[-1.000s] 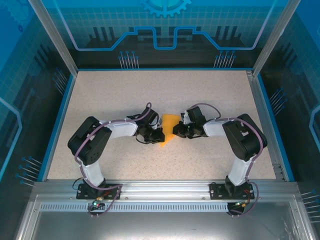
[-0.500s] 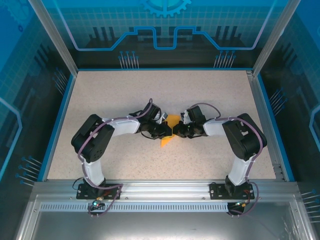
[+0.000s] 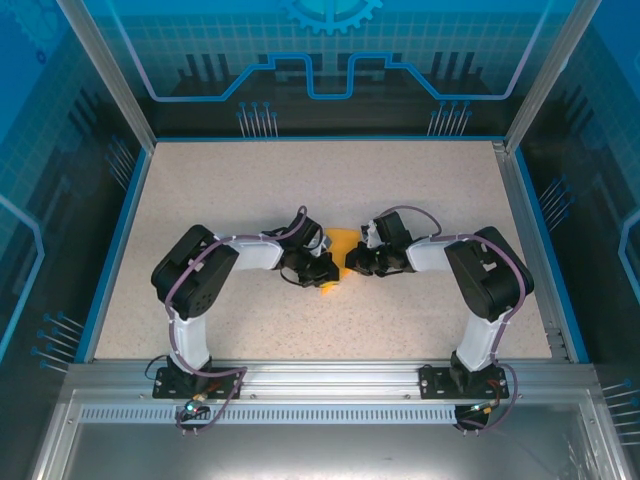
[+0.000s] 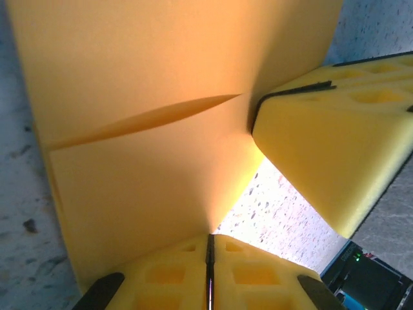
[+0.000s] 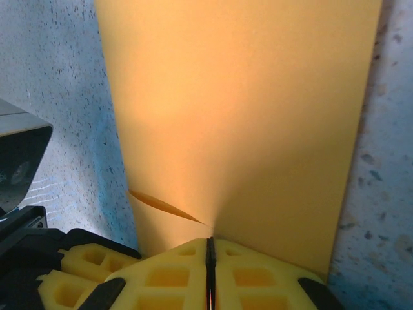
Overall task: Fold a paper plane with a square sheet of paper (pick it up from the middle)
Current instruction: Third fold the triangle at the center of the table.
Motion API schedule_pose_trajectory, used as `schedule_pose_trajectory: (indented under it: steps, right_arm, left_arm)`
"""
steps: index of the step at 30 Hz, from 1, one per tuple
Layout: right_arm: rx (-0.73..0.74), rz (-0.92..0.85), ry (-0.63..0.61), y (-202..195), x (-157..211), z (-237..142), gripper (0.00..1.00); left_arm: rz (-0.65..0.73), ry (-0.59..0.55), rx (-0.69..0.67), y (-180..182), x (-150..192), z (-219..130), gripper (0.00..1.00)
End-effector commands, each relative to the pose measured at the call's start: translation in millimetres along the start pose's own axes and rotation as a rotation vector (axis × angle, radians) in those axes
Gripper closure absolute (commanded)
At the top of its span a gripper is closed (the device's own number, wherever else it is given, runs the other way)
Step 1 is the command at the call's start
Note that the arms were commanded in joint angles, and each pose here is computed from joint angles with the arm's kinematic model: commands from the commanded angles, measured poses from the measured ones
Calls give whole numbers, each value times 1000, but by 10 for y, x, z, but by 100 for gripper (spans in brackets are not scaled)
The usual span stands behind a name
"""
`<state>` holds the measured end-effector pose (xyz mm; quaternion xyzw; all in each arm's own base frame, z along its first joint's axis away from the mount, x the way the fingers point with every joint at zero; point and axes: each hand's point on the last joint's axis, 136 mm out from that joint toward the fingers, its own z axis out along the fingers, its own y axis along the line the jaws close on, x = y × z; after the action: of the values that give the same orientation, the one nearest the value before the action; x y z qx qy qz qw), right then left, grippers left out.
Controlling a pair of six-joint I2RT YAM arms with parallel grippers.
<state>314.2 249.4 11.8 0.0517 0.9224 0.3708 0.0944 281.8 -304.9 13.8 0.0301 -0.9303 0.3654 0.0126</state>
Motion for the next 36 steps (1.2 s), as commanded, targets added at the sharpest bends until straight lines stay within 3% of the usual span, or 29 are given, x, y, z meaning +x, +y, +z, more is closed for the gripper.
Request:
schedule_pose_trajectory:
  steps: [1,16,24,28,31,36]
  right_arm:
    - [99,47,29,-303,96,34,90]
    - [66,40,30,-223,88,23,88]
    - [1,-10,-18,96,-72,-148,81]
    - [23,-39,-89,192,-195,-378,73]
    - [80,-15,-123,41,-254,-519,70]
    - [51,47,-133,-101,-272,-601,64]
  left_arm:
    - [-22,66,-134,377,295,-21,90]
    - [21,47,-146,377,580,-388,90]
    - [115,-135,-89,-83,185,-665,86]
    - [122,-131,-49,-265,7,-573,85]
    - [134,-134,-24,-359,-85,-496,84]
    - [131,-105,-118,-203,-179,-371,87]
